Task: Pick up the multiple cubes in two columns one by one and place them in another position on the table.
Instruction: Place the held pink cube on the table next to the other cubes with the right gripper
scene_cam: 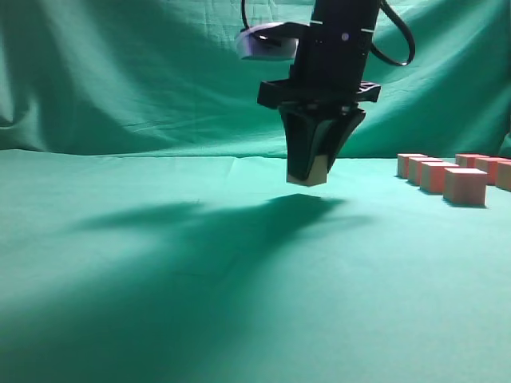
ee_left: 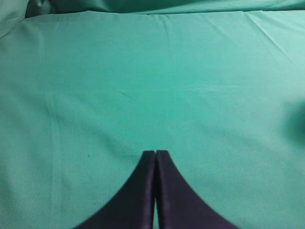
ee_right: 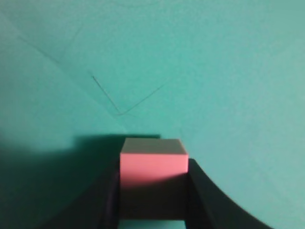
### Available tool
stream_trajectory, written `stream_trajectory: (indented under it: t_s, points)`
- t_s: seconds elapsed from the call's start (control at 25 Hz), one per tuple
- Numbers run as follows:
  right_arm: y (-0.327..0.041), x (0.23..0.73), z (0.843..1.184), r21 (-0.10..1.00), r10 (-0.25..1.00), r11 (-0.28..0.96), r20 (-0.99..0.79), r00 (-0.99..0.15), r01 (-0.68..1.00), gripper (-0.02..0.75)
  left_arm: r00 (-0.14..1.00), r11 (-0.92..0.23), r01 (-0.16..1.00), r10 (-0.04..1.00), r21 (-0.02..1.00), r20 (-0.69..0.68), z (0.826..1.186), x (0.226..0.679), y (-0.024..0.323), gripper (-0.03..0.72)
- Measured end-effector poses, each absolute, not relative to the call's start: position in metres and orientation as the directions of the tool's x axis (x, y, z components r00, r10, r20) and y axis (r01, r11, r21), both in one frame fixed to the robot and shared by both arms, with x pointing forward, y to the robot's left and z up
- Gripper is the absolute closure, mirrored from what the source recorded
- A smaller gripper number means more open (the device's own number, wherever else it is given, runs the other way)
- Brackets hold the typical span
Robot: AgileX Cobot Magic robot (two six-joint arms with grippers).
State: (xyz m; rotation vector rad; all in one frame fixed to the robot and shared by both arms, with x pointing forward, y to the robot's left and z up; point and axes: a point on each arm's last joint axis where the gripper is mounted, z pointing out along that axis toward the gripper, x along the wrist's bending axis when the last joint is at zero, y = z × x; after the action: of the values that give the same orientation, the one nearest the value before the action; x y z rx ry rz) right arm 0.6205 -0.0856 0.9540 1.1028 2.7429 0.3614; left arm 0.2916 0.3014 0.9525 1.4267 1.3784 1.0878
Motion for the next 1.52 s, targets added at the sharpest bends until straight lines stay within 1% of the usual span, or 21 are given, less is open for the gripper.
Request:
stream_trajectory:
  t_s: [0.16, 0.76, 1.2, 1.48, 1.52]
  points:
    - [-0.085, 0.621, 0.945, 0.258, 0.701, 0.698, -0.051, -0.712, 0.668, 0.465, 0.013, -0.030, 0.259, 1.000, 0.965, 0.027, 0.953, 0.292, 0.301, 0.688]
    - [-0.088, 0.622, 0.945, 0.250, 0.706, 0.698, -0.079, -0.704, 0.672, 0.465, 0.013, -0.030, 0.259, 1.000, 0.965, 0.027, 0.953, 0.292, 0.301, 0.688]
    - [-0.088, 0.622, 0.940, 0.237, 0.731, 0.673, -0.066, -0.680, 0.700, 0.465, 0.013, -0.030, 0.259, 1.000, 0.965, 0.027, 0.953, 0.292, 0.301, 0.688]
    - [-0.087, 0.623, 0.937, 0.232, 0.745, 0.658, -0.059, -0.665, 0.716, 0.178, 0.013, -0.030, 0.259, 1.000, 0.965, 0.027, 0.953, 0.292, 0.301, 0.688]
    - [-0.087, 0.623, 0.937, 0.232, 0.746, 0.656, -0.059, -0.663, 0.718, 0.158, 0.013, -0.030, 0.259, 1.000, 0.965, 0.027, 0.953, 0.292, 0.301, 0.688]
